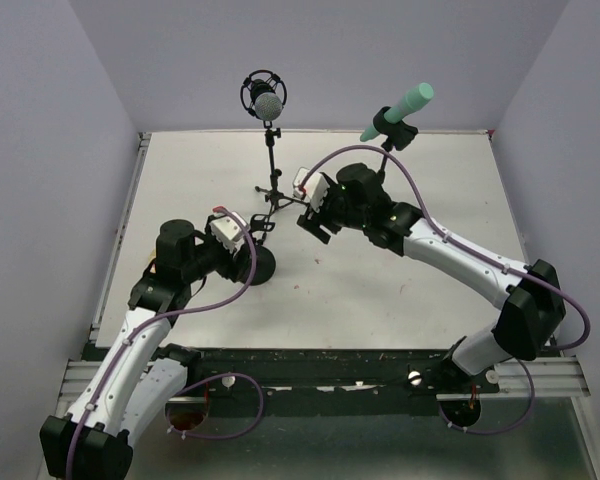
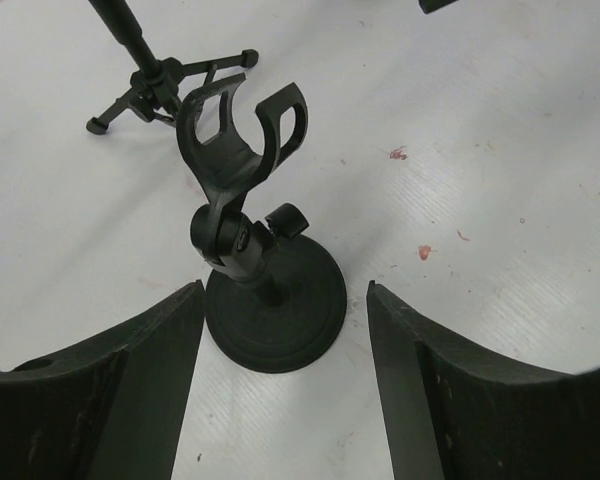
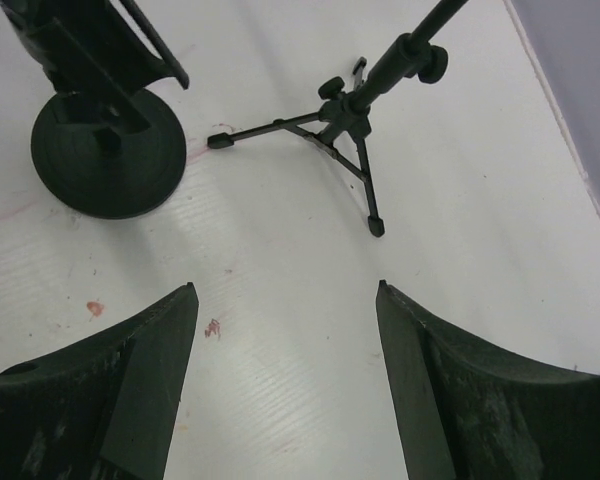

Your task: Remove the microphone from the stand

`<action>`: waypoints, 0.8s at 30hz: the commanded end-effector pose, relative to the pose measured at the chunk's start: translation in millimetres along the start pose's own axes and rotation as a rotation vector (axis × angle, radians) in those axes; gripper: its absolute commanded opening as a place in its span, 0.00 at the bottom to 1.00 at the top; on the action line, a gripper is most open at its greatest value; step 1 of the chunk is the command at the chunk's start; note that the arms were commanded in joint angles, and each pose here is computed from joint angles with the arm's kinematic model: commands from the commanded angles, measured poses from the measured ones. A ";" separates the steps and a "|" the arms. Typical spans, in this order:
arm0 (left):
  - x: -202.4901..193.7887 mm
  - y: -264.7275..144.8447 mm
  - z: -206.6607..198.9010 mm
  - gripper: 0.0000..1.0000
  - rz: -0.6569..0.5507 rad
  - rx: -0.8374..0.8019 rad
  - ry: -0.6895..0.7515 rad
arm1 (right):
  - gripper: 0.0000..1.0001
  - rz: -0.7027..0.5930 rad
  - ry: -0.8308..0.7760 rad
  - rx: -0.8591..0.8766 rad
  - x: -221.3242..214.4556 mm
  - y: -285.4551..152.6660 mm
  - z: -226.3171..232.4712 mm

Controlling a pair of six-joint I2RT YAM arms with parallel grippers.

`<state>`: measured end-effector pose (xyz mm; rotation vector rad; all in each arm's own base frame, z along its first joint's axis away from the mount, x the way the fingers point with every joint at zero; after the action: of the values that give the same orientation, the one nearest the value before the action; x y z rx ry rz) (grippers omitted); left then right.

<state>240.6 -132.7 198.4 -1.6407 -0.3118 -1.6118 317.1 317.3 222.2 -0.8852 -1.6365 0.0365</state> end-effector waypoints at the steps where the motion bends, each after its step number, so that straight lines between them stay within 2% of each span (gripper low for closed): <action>1: 12.8 20.6 14.3 0.70 -0.071 0.006 0.056 | 0.79 0.105 0.078 -0.010 -11.3 5.2 -8.9; 6: 19.7 41.4 14.8 0.61 -0.066 -0.076 0.043 | 0.77 0.120 0.162 -0.003 -0.2 -6.8 -26.9; 13: 16.7 46.0 13.1 0.44 -0.011 -0.113 -0.005 | 0.78 0.026 0.217 -0.120 17.2 -16.7 -59.7; 16: 10.1 46.4 11.4 0.35 0.023 -0.121 -0.030 | 0.77 -0.015 0.260 -0.096 23.9 -17.0 -56.9; 19: -5.5 45.2 8.8 0.30 0.060 -0.138 0.027 | 0.77 -0.059 0.263 -0.094 25.5 -19.5 -53.0; 22: -20.0 43.8 9.2 0.30 0.090 -0.133 0.086 | 0.77 -0.068 0.238 -0.102 26.9 -23.5 -54.7; 24: -21.0 44.2 10.3 0.27 0.087 -0.125 0.083 | 0.77 -0.071 0.250 -0.094 31.6 -25.8 -54.4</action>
<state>286.2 -152.7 186.7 -1.6664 -0.1984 -1.6592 354.1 288.7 253.5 -0.9329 -1.4221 -0.1455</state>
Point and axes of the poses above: each gripper's point midway between its finger pads, its own y axis out along the fingers, its own z axis along the line the jaws close on, x = y × z, the point moved 1 cm from there along -y, back along the fingers, and after that the axes turned 3 degrees about y, right-handed, at the moved point
